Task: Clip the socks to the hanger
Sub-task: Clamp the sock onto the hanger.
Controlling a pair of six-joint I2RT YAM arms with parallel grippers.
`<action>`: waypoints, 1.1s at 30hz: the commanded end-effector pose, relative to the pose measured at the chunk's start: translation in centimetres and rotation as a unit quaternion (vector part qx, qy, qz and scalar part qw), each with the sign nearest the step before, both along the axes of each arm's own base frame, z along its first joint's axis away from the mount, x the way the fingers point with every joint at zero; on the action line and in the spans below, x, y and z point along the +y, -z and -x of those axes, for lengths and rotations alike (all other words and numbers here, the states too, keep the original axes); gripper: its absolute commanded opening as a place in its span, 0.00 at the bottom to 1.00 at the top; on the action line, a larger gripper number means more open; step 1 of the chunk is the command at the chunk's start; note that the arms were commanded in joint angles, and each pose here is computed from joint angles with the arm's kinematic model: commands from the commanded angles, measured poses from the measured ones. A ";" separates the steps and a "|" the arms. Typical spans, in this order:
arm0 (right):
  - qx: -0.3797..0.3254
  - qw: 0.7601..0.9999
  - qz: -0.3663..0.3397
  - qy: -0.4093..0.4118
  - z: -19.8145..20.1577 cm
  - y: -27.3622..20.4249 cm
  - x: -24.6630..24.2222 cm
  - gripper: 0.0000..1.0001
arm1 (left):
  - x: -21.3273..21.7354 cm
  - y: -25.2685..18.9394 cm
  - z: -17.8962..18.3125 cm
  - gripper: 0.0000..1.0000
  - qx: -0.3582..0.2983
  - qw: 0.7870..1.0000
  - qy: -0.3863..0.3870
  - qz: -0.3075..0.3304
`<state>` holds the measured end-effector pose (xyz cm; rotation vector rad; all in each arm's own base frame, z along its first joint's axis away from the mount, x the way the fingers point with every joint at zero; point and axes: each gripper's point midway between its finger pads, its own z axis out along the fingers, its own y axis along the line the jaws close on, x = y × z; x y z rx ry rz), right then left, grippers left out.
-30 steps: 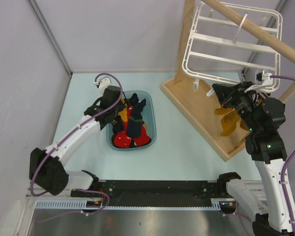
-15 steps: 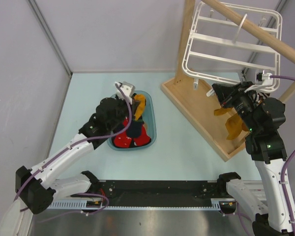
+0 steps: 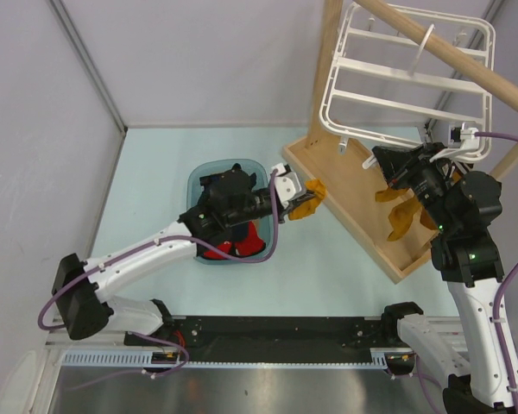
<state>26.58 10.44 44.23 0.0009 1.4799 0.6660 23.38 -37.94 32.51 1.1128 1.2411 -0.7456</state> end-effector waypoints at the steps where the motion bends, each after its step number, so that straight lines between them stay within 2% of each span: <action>1: -0.021 1.000 -0.001 -0.016 0.7 -1.5 0.4 0.06 | -3.0 -5.1 0.8 0.00 -0.069 0.996 0.053 0.036; 6: -0.023 1.000 0.001 -0.021 0.8 -1.5 0.5 0.06 | -4.6 -7.0 0.3 0.00 -0.085 0.994 0.053 0.046; 18: -0.020 0.999 -0.010 -0.030 0.9 -1.7 0.9 0.06 | -7.2 -7.6 -0.8 0.00 -0.111 0.993 0.034 0.034; 33: -0.015 0.999 -0.007 -0.031 0.9 -1.3 0.9 0.06 | -7.9 -9.3 -1.6 0.00 -0.124 0.991 0.007 0.050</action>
